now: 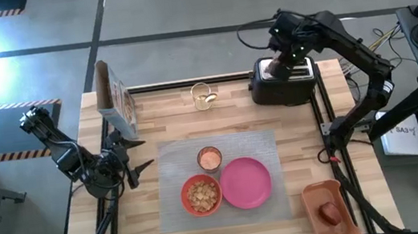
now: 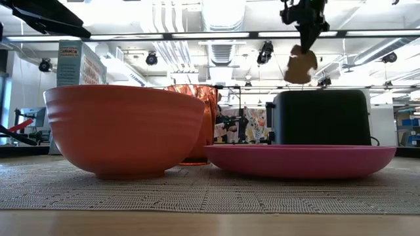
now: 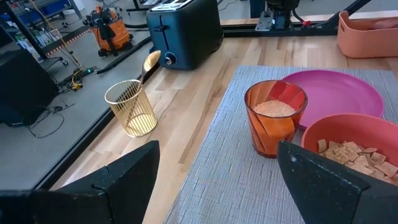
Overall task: Arrange a breakfast setting
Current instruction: Put the brown toasted bread on the pink plate
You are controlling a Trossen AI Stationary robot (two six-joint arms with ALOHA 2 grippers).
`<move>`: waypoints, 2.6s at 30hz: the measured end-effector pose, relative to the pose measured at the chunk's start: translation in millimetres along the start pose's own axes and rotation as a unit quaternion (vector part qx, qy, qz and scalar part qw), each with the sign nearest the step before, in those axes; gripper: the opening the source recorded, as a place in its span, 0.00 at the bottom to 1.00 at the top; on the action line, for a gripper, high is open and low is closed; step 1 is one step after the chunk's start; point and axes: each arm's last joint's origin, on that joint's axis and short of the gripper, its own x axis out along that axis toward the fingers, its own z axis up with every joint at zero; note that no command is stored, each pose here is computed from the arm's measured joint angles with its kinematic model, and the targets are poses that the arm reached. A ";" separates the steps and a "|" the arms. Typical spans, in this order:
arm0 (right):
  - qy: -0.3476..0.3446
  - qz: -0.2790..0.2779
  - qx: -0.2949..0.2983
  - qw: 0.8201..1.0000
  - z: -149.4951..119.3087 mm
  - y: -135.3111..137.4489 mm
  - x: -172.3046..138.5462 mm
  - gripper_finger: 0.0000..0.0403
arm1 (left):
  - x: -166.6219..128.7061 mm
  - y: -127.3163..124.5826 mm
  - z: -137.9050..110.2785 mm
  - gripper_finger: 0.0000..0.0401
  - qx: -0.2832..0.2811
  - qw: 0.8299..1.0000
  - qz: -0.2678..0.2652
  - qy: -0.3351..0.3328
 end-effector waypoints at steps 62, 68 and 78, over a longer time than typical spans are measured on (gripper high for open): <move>0.221 0.317 -0.148 0.910 -66.2 324.6 125.7 0.06 | 0.6 -5.6 -3.8 0.76 -0.011 0.996 -0.063 0.054; 0.222 0.315 -0.145 0.911 -64.7 324.0 129.0 0.16 | 0.7 -5.2 -3.6 0.76 -0.010 0.997 -0.056 0.049; 0.258 0.286 -0.146 0.912 -68.2 316.7 129.1 0.30 | 0.7 -5.0 -3.7 0.76 -0.010 0.997 -0.054 0.048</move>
